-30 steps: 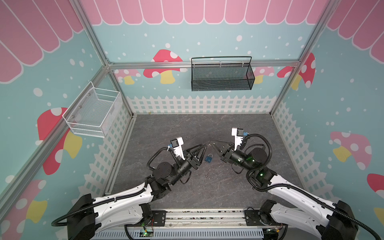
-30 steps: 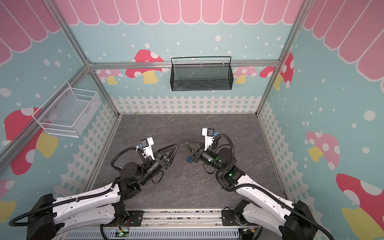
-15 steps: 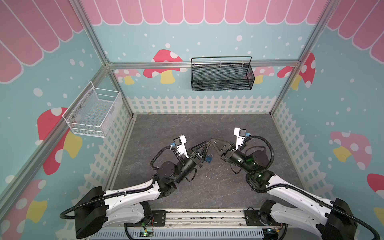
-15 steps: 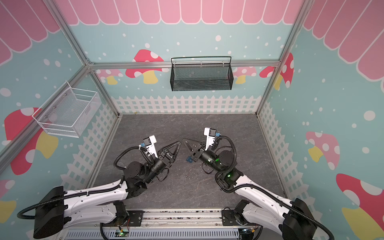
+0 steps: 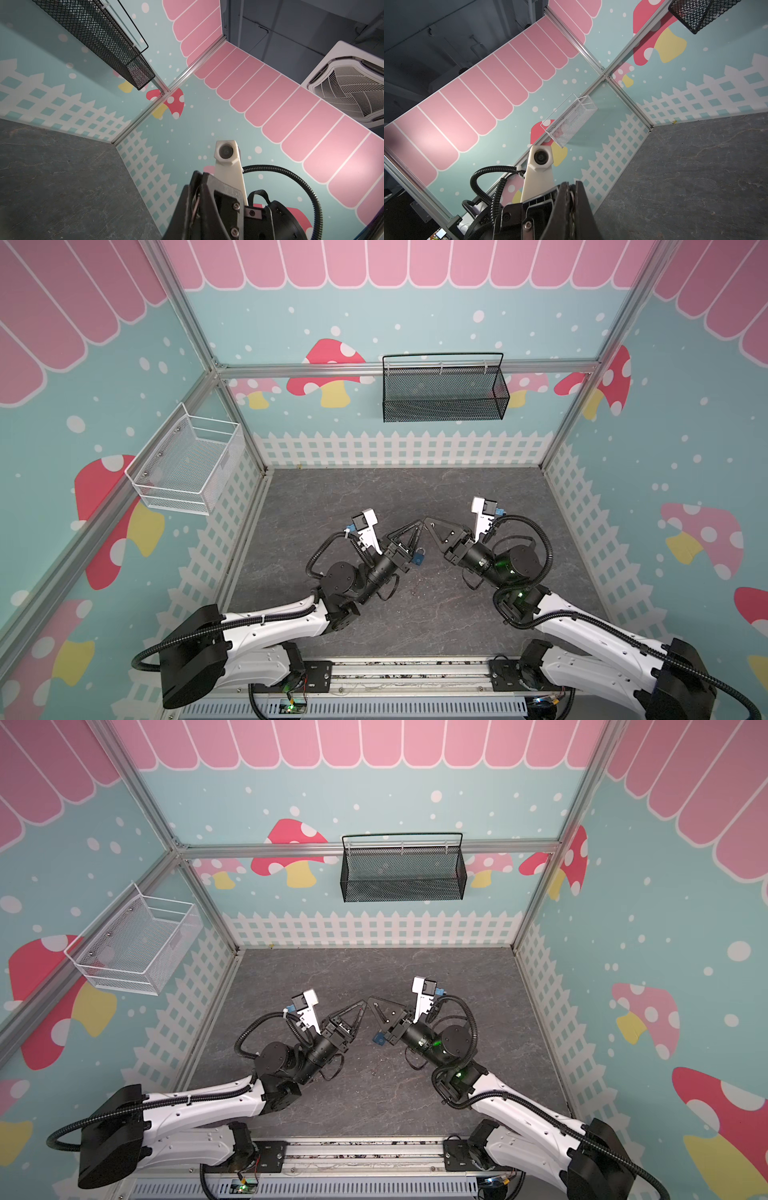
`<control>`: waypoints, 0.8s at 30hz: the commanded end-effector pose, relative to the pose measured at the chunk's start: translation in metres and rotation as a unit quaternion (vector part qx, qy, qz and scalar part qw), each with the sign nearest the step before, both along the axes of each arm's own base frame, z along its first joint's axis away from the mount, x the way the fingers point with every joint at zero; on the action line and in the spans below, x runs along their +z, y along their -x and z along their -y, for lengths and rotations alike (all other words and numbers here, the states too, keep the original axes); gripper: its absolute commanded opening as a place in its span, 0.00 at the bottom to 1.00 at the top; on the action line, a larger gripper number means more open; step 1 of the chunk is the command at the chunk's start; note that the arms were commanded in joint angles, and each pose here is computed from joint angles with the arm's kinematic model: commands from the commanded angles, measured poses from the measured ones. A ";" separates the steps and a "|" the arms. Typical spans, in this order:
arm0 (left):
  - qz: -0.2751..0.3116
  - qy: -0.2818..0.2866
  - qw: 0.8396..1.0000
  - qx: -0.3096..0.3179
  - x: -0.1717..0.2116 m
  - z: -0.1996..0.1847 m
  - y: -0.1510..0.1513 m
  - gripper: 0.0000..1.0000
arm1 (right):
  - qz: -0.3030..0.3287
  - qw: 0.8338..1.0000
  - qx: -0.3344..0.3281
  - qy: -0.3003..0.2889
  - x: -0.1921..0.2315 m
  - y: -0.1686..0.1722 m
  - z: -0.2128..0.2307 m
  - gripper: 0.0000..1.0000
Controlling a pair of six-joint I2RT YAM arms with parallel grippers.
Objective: Unlock with the key
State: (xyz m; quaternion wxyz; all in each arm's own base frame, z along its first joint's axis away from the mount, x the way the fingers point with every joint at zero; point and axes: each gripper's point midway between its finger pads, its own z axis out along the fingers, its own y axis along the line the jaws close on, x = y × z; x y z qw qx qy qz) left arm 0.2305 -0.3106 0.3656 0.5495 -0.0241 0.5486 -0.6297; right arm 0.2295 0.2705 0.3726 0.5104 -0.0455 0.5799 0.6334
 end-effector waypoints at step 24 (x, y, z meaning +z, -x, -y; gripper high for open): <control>-0.001 -0.128 0.991 0.035 -0.003 -0.019 0.003 0.00 | 0.044 0.996 -0.077 0.028 0.021 0.007 0.034 0.74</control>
